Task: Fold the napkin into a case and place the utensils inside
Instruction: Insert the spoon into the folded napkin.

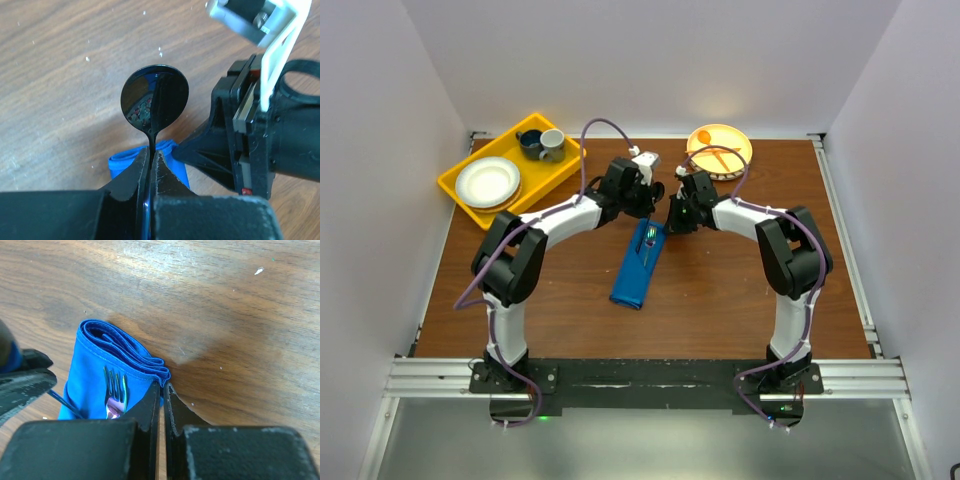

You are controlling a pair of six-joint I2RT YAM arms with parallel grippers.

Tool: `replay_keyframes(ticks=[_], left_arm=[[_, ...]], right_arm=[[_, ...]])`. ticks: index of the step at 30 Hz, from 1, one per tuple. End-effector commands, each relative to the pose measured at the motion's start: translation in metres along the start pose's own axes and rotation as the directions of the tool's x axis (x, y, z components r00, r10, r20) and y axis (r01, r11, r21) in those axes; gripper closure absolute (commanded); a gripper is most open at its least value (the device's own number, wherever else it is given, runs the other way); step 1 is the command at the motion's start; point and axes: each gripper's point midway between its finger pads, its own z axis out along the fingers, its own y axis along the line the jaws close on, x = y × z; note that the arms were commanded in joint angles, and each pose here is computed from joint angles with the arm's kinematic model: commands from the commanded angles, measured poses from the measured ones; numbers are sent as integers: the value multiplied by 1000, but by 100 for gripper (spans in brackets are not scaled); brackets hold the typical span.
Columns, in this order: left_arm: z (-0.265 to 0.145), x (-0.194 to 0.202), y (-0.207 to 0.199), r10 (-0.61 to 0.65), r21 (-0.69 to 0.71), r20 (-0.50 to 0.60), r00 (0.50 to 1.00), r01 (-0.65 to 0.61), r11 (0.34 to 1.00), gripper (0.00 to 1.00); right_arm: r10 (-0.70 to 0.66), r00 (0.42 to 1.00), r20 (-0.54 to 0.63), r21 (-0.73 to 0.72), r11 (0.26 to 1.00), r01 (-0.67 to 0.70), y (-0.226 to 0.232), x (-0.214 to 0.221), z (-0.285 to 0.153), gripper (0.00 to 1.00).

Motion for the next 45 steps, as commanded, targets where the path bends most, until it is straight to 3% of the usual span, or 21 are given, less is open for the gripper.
replay_keyframes(ticks=[1,45], left_arm=[[-9,-12,-9,28,-4,9,1000,-28,1000,100],[-22,48,7,-45,-125,-184,982,22,992,100]], right_arm=[[8,999,40,7,1000,-9,2,-16,2,100],[43,998,53,58,997,-46,-5,-19,4,100]])
